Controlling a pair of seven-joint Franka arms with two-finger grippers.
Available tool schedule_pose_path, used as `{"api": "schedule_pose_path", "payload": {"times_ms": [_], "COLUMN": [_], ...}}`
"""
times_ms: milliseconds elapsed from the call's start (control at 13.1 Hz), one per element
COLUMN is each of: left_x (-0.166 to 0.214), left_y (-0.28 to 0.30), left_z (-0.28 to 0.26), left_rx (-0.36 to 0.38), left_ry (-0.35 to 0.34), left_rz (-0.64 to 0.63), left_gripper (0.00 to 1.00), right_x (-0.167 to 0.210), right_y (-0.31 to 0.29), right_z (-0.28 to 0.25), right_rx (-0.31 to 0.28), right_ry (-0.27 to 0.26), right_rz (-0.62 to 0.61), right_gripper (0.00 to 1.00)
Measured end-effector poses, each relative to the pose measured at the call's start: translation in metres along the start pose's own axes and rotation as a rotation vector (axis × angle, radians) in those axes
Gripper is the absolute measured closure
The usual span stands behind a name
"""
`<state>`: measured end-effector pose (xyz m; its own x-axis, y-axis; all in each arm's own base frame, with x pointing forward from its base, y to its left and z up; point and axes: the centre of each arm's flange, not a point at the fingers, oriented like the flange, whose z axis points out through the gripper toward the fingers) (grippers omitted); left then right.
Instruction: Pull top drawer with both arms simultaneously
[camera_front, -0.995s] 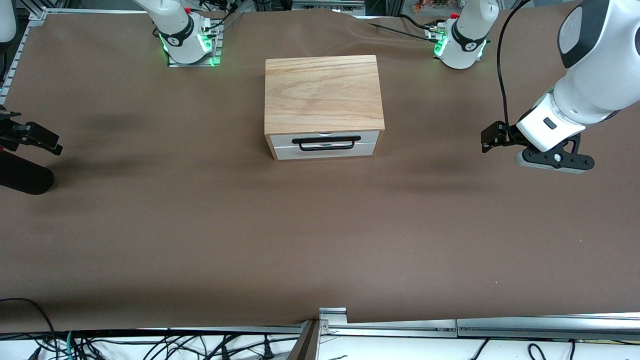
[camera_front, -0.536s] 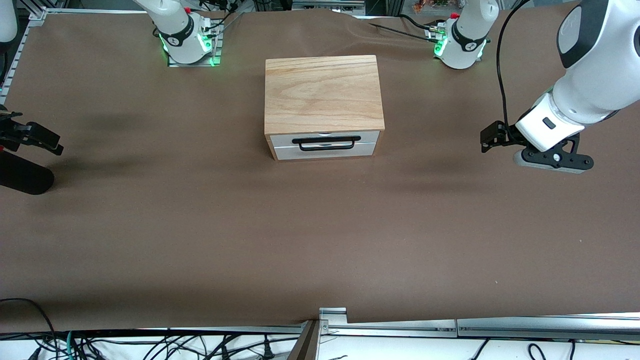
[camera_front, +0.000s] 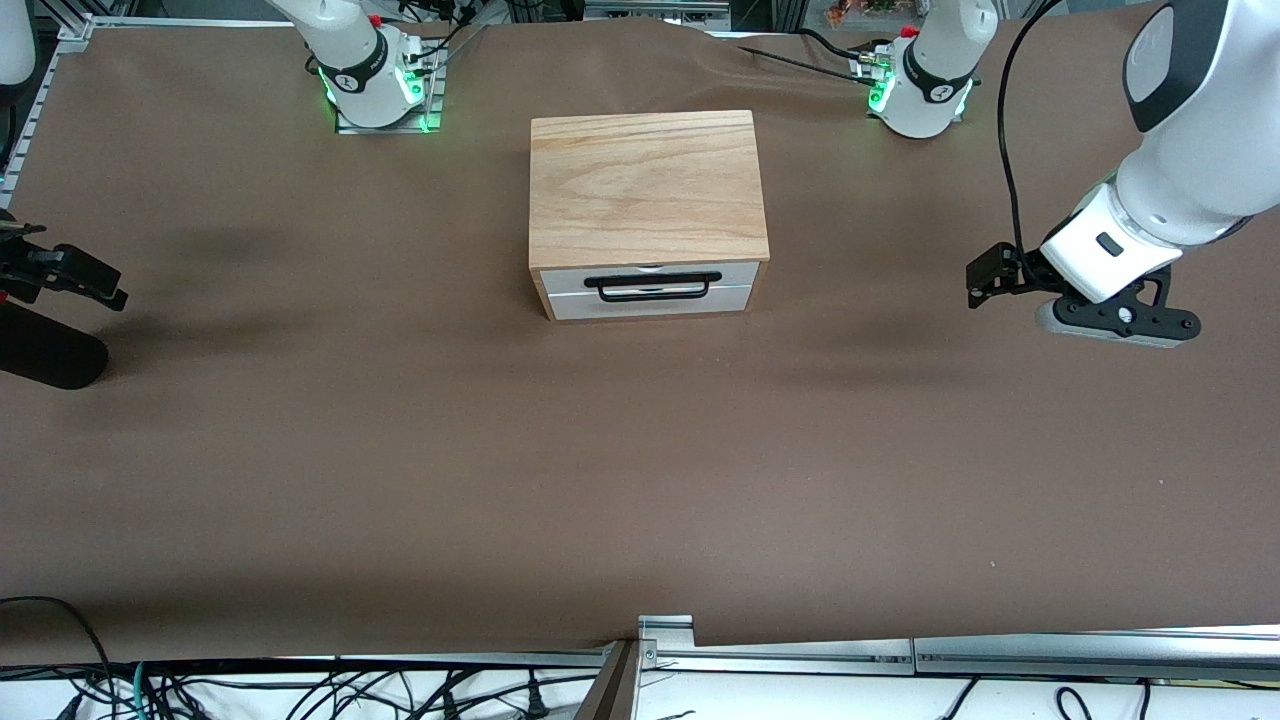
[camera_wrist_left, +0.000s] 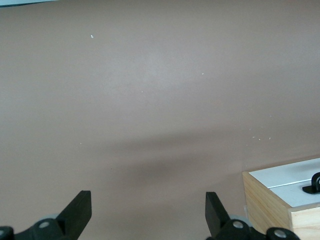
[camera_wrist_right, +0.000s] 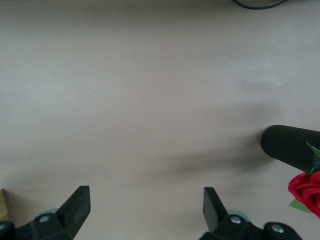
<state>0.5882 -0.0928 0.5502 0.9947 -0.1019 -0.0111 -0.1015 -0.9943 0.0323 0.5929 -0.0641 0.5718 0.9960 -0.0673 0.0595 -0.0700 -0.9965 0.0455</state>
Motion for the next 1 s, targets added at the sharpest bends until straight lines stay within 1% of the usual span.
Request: {"api": "schedule_pose_path", "payload": {"times_ms": [230,995], "left_x": [-0.0037,-0.0048], "left_y": [-0.0032,-0.003], "left_z": [-0.0004,-0.0041], "left_rx": [0.002,0.002], "left_ry": [-0.035,-0.041], "left_rz": [-0.005,-0.004], "left_gripper": [0.0,0.0], "right_x": [0.0,0.0001], "right_y": [0.0,0.0003], "right_z": [0.0,-0.0004], "right_rx": [0.0,0.0], "right_ry": [0.0,0.001], "right_rz": [0.0,0.001], "right_gripper": [0.0,0.0]}}
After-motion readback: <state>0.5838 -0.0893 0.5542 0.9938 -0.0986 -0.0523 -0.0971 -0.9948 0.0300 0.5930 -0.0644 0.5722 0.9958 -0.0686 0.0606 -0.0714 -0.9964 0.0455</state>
